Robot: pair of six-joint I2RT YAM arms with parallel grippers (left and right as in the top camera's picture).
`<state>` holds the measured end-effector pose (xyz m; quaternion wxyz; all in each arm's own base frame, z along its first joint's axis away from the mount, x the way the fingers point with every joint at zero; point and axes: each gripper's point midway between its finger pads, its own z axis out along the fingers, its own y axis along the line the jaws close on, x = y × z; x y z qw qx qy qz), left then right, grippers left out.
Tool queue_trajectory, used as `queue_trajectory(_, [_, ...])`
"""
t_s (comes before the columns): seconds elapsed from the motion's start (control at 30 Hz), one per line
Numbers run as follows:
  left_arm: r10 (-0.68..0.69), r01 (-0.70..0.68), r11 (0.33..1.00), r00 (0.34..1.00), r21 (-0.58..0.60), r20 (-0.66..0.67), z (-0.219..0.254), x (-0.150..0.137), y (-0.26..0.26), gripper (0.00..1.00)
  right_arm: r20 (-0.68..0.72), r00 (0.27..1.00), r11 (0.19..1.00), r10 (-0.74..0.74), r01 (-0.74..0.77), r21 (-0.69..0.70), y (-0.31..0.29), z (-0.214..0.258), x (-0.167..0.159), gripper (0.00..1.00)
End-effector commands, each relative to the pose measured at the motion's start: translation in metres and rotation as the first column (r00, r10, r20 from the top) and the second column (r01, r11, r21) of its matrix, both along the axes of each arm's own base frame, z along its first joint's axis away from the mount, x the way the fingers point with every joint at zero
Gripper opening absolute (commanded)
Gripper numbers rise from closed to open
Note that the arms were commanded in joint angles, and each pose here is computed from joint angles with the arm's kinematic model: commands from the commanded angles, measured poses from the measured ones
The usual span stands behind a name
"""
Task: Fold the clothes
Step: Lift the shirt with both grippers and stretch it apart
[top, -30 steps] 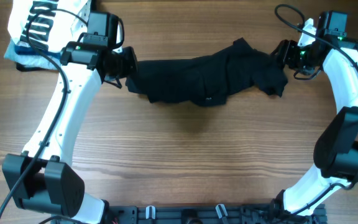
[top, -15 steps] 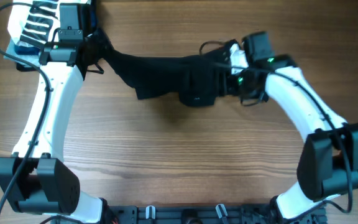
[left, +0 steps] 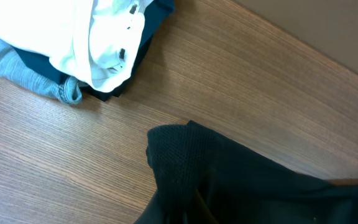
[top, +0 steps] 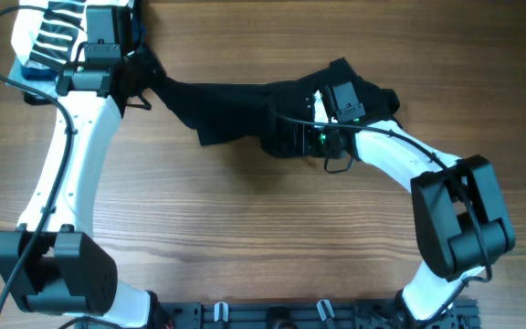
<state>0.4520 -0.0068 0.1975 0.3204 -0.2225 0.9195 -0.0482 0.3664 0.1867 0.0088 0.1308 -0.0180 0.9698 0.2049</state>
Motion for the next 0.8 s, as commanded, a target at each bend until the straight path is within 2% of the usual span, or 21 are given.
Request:
queue_trajectory(0.0, [0.025,-0.025,1.0,1.0,0.009,0.019,0.007,-0.002,0.006,0.04,-0.087,0.995,0.993,-0.052,0.043,-0.109,-0.018,-0.05,-0.012,0.68])
queue_trajectory(0.1, [0.025,-0.025,1.0,1.0,0.01,0.016,0.007,-0.002,0.006,0.04,-0.1,0.993,0.989,-0.057,0.043,-0.14,-0.022,-0.057,-0.015,0.64])
queue_trajectory(0.23, [0.025,-0.025,1.0,1.0,0.01,0.016,0.007,-0.002,0.006,0.04,-0.1,0.99,0.96,-0.101,0.071,-0.272,-0.046,-0.058,-0.017,0.67])
queue_trajectory(0.47, [0.025,-0.025,1.0,1.0,0.01,0.016,0.007,-0.002,0.006,0.04,-0.115,0.992,0.97,-0.051,0.021,-0.244,-0.036,-0.047,-0.022,0.68])
queue_trajectory(0.63, [0.025,-0.025,1.0,1.0,0.01,0.011,0.006,-0.003,0.006,0.04,-0.067,0.997,0.977,0.045,-0.058,-0.207,0.003,-0.047,-0.024,0.65])
queue_trajectory(0.7, [0.025,-0.025,1.0,1.0,0.01,0.003,0.005,-0.005,0.006,0.04,-0.061,0.996,0.976,0.063,-0.074,-0.206,0.011,-0.048,-0.026,0.6])
queue_trajectory(0.73, [0.025,-0.025,1.0,1.0,0.011,-0.001,0.004,-0.005,0.006,0.04,-0.058,0.996,0.976,0.068,-0.078,-0.205,0.013,-0.048,-0.026,0.55])
queue_trajectory(0.77, [0.025,-0.025,1.0,1.0,0.011,-0.004,0.004,-0.006,0.006,0.04,-0.056,0.996,0.976,0.064,-0.074,-0.203,0.013,-0.048,-0.026,0.46])
